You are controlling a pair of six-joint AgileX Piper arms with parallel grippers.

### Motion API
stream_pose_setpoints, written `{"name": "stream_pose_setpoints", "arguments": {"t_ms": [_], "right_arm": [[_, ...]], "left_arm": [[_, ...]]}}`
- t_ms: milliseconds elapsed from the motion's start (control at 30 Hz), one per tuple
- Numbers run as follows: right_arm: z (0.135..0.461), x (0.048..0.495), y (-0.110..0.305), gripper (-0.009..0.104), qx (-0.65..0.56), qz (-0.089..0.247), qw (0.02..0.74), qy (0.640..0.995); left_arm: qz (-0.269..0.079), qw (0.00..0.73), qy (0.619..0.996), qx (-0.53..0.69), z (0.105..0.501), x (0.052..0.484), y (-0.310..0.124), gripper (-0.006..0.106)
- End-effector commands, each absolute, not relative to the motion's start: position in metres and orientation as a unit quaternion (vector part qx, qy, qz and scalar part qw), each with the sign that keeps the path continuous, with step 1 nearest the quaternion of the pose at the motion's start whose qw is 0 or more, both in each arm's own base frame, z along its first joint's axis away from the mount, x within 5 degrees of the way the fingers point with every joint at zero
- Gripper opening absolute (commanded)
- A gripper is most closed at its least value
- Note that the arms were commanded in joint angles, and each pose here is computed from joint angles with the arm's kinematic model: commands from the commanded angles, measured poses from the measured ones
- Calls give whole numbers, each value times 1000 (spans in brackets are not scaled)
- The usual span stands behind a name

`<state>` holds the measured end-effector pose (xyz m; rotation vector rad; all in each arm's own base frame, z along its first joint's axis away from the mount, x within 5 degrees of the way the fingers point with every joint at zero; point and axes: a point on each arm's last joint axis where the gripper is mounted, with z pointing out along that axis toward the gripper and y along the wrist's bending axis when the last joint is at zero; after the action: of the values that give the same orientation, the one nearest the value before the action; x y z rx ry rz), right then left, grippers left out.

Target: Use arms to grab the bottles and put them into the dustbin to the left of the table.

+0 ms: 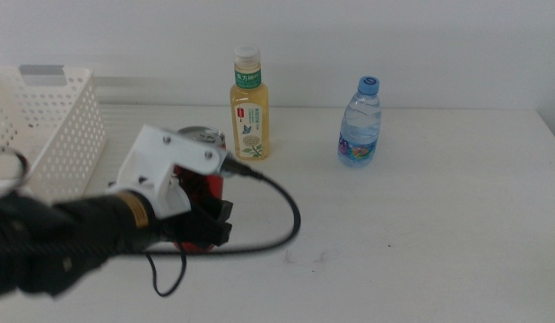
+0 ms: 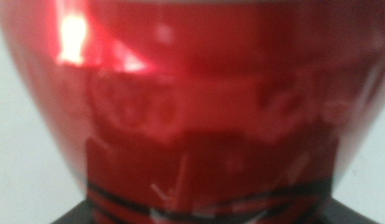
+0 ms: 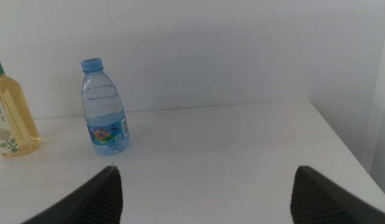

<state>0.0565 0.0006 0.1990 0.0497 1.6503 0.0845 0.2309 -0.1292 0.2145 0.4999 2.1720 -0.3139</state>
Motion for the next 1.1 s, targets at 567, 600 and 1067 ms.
{"name": "stream_pose_setpoints", "arguments": {"t_ms": [567, 600, 1067], "right_arm": [[199, 56, 0, 83, 21, 33, 681, 731], [199, 56, 0, 83, 21, 33, 681, 731], [199, 56, 0, 83, 21, 33, 681, 731]], "left_arm": [[32, 252, 957, 141, 366, 311, -28, 10], [36, 239, 962, 123, 368, 320, -13, 10], [40, 172, 984, 34, 314, 403, 89, 10]]}}
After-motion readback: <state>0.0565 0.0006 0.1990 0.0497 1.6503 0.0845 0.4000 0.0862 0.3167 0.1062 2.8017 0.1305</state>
